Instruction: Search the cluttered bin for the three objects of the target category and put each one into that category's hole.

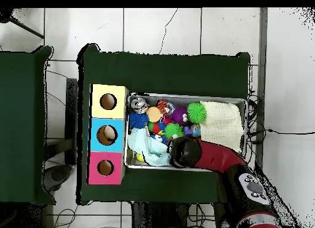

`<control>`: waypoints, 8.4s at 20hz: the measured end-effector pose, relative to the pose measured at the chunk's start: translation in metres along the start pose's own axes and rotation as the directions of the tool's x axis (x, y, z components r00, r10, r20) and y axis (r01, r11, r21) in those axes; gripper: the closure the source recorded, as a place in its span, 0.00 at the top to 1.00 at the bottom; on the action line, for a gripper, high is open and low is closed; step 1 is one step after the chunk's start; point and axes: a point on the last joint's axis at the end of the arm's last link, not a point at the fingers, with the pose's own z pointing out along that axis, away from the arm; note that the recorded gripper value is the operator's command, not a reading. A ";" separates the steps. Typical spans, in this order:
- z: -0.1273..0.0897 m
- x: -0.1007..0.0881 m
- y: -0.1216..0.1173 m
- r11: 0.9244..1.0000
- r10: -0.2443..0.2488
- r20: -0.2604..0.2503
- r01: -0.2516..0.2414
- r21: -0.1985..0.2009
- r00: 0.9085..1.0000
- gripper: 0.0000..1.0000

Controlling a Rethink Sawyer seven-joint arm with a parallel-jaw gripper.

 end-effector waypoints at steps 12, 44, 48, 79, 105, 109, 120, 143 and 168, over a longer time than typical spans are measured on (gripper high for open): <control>-0.023 -0.002 -0.004 1.000 0.004 -0.021 -0.003 0.010 1.000 1.00; -0.060 -0.002 -0.009 1.000 0.018 -0.077 -0.017 0.022 0.997 1.00; -0.064 -0.003 -0.010 1.000 0.019 -0.069 -0.017 0.023 0.997 1.00; -0.029 0.012 -0.004 1.000 0.012 -0.142 -0.011 0.007 0.990 1.00; -0.008 0.016 0.001 1.000 0.006 -0.139 -0.007 -0.004 0.990 1.00; -0.008 0.016 0.001 1.000 0.006 -0.139 -0.007 -0.004 0.990 1.00; -0.007 0.016 0.001 1.000 0.006 -0.137 -0.007 -0.004 0.991 1.00; 0.007 0.010 0.000 1.000 0.010 -0.094 -0.011 -0.012 0.996 1.00; 0.009 0.009 -0.001 1.000 -0.021 -0.078 0.021 -0.007 0.997 1.00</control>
